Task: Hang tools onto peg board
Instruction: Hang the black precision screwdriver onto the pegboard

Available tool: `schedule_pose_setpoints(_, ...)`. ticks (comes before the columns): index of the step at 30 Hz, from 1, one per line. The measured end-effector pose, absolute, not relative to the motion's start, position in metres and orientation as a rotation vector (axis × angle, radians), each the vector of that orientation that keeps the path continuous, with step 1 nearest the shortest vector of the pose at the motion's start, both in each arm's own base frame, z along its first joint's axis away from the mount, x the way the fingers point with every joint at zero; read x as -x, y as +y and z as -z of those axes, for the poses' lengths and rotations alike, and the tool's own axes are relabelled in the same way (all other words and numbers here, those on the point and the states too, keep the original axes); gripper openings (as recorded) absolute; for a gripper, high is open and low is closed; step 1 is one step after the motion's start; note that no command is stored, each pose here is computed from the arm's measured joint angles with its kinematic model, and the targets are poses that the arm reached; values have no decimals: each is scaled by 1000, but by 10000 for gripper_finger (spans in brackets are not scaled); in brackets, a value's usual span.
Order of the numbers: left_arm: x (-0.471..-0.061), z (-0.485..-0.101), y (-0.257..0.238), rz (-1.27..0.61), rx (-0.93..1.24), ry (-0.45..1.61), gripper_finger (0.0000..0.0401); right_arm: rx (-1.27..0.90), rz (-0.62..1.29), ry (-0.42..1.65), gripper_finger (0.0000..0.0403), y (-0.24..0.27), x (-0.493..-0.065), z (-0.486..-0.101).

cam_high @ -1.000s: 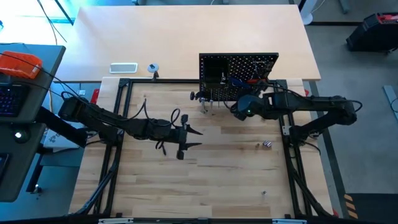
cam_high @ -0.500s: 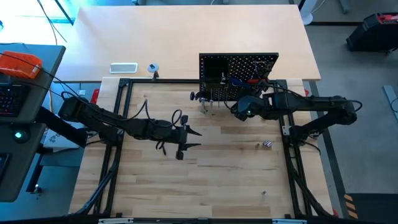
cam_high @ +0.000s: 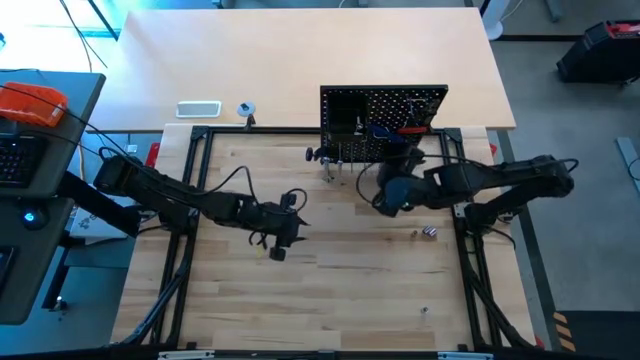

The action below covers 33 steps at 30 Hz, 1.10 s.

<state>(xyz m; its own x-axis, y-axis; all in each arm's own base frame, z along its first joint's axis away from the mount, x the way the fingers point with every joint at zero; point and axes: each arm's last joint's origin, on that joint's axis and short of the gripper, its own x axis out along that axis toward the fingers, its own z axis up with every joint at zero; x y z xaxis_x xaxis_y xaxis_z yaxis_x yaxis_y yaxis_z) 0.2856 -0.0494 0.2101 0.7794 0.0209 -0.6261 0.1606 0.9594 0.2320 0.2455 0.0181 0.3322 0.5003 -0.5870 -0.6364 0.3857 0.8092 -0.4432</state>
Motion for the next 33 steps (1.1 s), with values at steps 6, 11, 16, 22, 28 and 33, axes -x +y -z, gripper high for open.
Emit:
schedule_pose_setpoints(6,-272,-195,-52,78,-252,851,170,249,455,843,44,42,-245,-333)
schedule_pose_setpoints(11,-257,-181,-57,94,-258,982,170,211,341,848,44,59,-242,-332)
schedule_pose_setpoints(16,-240,-173,-60,119,-298,1160,170,169,245,853,44,77,-237,-331)
schedule_pose_setpoints(22,-227,-172,-61,158,-291,1278,170,160,176,842,59,98,-229,-330)
schedule_pose_setpoints(28,-221,-172,-58,182,-330,1334,170,145,170,818,104,114,-221,-330)
schedule_pose_setpoints(33,-228,-173,-53,214,-368,1269,170,137,149,809,119,124,-215,-330)
